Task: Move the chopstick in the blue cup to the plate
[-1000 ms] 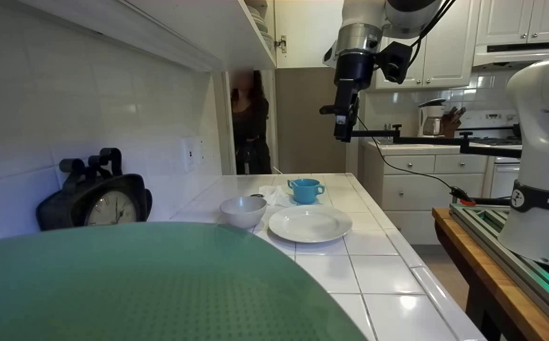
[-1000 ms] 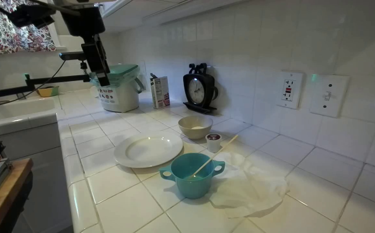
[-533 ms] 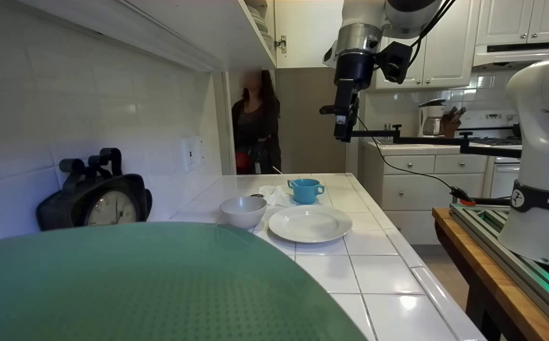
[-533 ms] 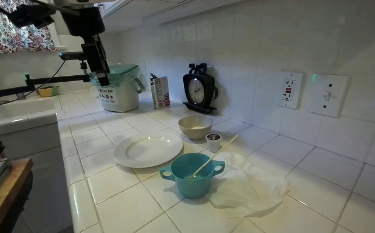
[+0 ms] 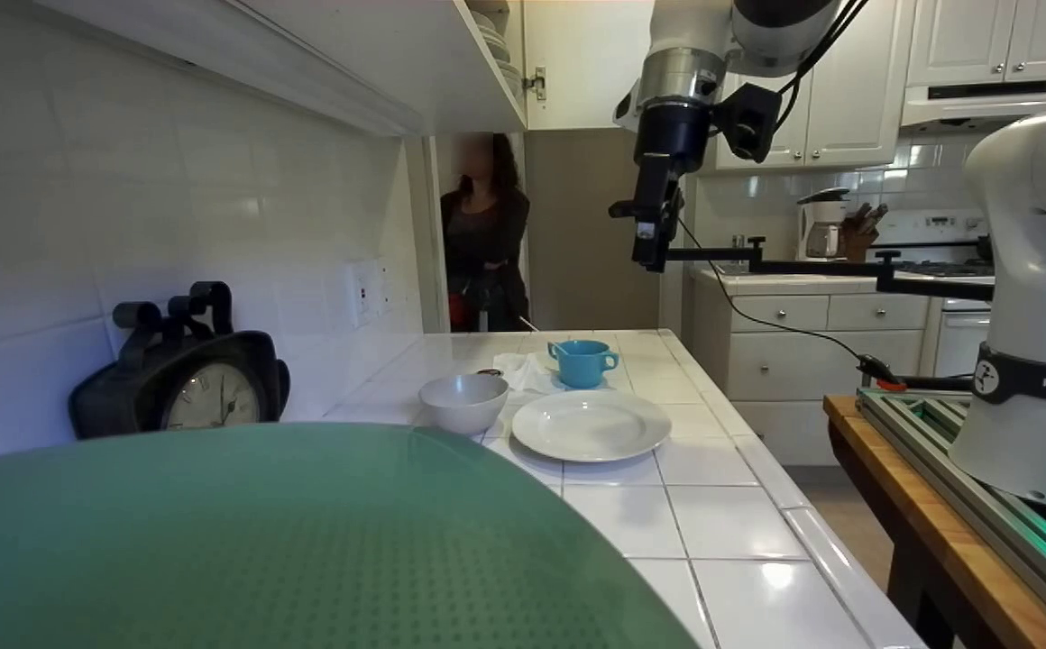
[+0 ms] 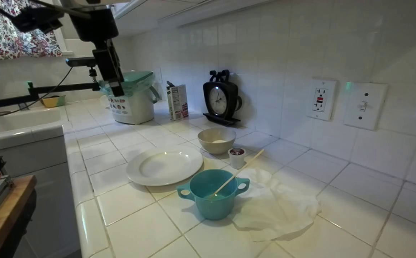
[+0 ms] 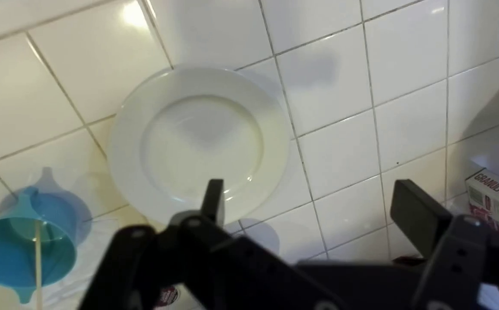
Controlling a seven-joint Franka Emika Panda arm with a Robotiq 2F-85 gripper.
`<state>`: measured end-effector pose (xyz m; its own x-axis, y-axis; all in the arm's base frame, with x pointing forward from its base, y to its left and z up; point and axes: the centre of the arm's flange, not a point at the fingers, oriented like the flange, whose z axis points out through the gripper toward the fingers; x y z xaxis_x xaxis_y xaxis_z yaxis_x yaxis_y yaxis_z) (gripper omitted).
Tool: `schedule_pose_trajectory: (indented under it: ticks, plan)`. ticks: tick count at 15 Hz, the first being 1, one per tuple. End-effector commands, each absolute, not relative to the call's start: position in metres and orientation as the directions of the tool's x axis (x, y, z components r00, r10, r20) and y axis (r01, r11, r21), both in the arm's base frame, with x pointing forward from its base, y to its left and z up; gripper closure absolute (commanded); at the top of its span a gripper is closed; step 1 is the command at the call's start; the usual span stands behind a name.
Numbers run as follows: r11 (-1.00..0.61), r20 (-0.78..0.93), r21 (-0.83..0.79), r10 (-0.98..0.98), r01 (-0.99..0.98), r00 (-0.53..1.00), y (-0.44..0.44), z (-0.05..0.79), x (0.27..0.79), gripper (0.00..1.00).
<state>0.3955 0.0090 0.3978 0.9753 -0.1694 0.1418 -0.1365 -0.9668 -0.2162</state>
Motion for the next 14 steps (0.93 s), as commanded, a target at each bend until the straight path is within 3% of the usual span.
schedule_pose_trajectory:
  ticks: [1,14]
  plan:
    - [-0.976,0.181,-0.180,-0.155,-0.122,0.971,-0.006,0.382,0.420,0.00]
    - [-0.980,0.218,-0.058,-0.198,-0.190,0.956,-0.090,0.339,0.523,0.00]
